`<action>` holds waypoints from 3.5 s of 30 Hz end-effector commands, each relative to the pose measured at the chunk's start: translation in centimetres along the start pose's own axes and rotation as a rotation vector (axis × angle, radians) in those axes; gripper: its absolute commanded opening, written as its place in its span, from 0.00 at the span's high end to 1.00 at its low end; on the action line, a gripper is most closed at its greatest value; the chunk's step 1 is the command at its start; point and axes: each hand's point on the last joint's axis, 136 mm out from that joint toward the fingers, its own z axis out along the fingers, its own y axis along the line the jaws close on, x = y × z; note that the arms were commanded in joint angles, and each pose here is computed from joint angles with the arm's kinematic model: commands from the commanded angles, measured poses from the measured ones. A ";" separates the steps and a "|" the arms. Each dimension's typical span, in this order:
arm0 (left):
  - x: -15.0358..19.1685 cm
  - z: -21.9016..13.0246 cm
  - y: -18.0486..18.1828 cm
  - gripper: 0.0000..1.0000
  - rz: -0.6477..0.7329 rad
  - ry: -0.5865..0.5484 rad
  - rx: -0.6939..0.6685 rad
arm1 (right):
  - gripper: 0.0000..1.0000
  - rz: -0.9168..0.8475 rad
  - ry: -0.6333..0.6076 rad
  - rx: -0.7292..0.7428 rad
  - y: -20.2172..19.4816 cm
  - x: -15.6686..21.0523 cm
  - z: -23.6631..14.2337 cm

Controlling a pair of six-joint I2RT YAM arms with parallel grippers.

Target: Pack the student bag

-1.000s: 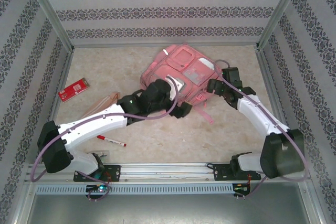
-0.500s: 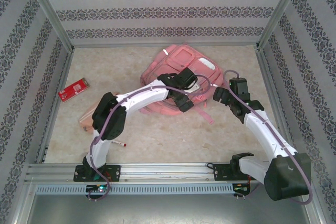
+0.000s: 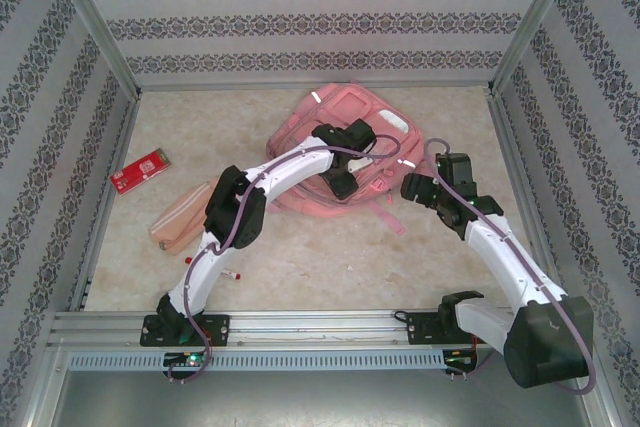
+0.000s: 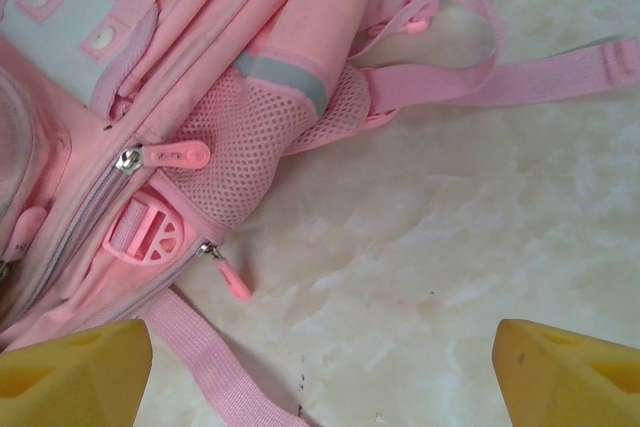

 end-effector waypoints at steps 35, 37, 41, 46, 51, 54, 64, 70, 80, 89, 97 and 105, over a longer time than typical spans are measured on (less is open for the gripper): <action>1.1 -13.6 2.9 1.00 0.160 -0.300 0.034 | 0.35 -0.539 0.315 -0.523 9.4 1.9 3.0; 1.1 -13.7 2.9 1.00 0.156 -0.303 0.048 | 0.35 -0.552 0.341 -0.541 9.5 2.5 3.0; 1.2 -13.8 2.2 1.00 0.177 -0.313 0.086 | 0.37 -0.573 0.332 -0.577 9.9 2.6 3.2; 1.1 -14.2 1.2 1.00 0.198 -0.338 0.143 | 0.41 -0.587 0.300 -0.626 10.9 1.9 3.5; 0.7 -14.5 0.5 1.00 0.210 -0.379 0.178 | 0.48 -0.601 0.288 -0.669 11.7 1.9 3.7; 0.4 -14.6 0.0 1.00 0.213 -0.402 0.207 | 0.62 -0.622 0.261 -0.687 12.0 1.7 3.3; -1.4 -13.0 0.3 1.00 0.127 -0.414 0.212 | 1.00 -0.645 0.293 -0.751 13.6 2.4 0.4; -2.1 -11.9 0.3 1.00 0.074 -0.393 0.237 | 1.00 -0.582 0.428 -0.808 14.8 4.8 -1.0; -2.2 -11.3 0.3 1.00 0.092 -0.376 0.237 | 1.00 -0.565 0.663 -0.636 12.6 6.8 -0.6; -1.7 -11.5 0.3 1.00 0.115 -0.386 0.222 | 1.00 -0.630 0.660 -0.507 11.0 5.7 -1.2; -1.6 -11.6 0.0 1.00 0.118 -0.391 0.235 | 1.00 -0.739 0.651 -0.421 9.1 5.1 -1.6; -1.2 -12.1 -0.1 1.00 0.130 -0.410 0.226 | 1.00 -0.878 0.689 -0.304 7.1 5.7 -1.3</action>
